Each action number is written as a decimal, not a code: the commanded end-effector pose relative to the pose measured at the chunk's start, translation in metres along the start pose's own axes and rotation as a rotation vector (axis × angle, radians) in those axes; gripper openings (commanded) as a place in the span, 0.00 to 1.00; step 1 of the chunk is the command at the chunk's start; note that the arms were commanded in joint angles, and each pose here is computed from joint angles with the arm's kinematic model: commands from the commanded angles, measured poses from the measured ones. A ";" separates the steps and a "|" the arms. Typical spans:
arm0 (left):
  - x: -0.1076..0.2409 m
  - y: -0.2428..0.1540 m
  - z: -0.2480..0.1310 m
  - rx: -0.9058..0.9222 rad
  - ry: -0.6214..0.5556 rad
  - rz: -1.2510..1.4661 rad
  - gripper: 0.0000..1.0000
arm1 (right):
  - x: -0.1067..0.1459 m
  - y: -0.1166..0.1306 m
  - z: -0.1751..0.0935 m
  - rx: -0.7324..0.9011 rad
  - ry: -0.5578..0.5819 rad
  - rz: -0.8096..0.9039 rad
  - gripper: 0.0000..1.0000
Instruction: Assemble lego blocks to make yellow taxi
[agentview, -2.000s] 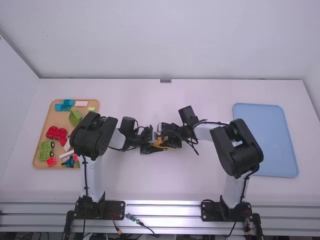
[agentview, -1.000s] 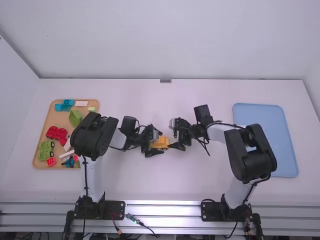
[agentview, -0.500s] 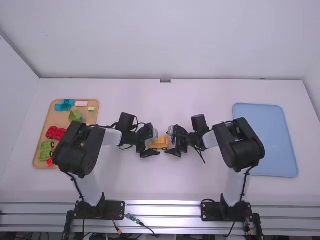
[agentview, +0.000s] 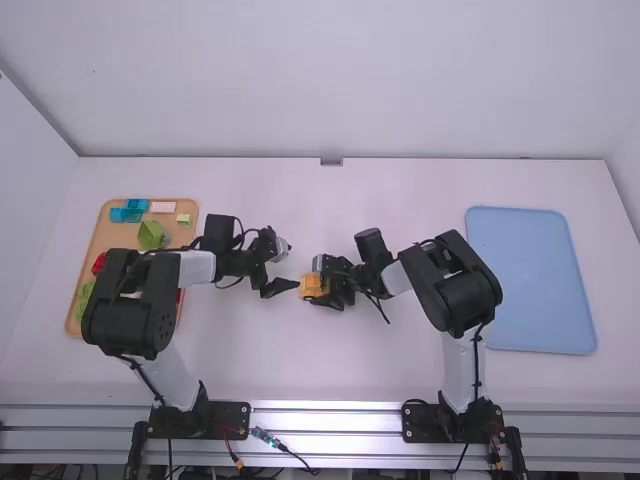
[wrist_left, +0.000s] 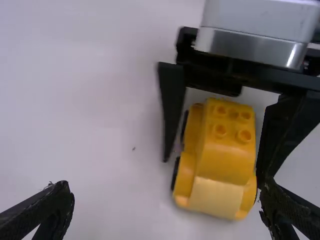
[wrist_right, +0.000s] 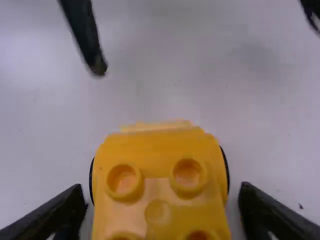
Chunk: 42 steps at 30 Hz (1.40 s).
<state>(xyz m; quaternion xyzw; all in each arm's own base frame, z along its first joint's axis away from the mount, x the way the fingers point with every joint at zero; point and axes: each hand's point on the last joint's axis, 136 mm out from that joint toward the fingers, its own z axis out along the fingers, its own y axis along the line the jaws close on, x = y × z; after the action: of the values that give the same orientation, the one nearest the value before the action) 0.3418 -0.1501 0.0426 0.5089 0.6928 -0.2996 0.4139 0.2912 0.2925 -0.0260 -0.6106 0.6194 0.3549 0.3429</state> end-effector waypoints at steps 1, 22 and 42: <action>-0.004 -0.006 -0.009 0.017 -0.055 0.004 0.99 | 0.000 -0.006 0.002 0.006 0.000 0.006 0.62; -0.006 -0.014 0.018 0.002 0.008 0.035 0.99 | 0.009 -0.071 -0.141 0.397 0.259 0.119 0.25; -0.031 -0.002 0.021 -0.037 -0.073 0.065 0.99 | 0.129 -0.096 -0.387 1.130 0.203 0.850 0.31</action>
<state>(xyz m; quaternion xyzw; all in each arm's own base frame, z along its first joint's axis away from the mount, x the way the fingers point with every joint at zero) 0.3541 -0.1801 0.0540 0.5153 0.6694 -0.2802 0.4559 0.3947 -0.1020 0.0660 -0.1171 0.9152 0.0089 0.3854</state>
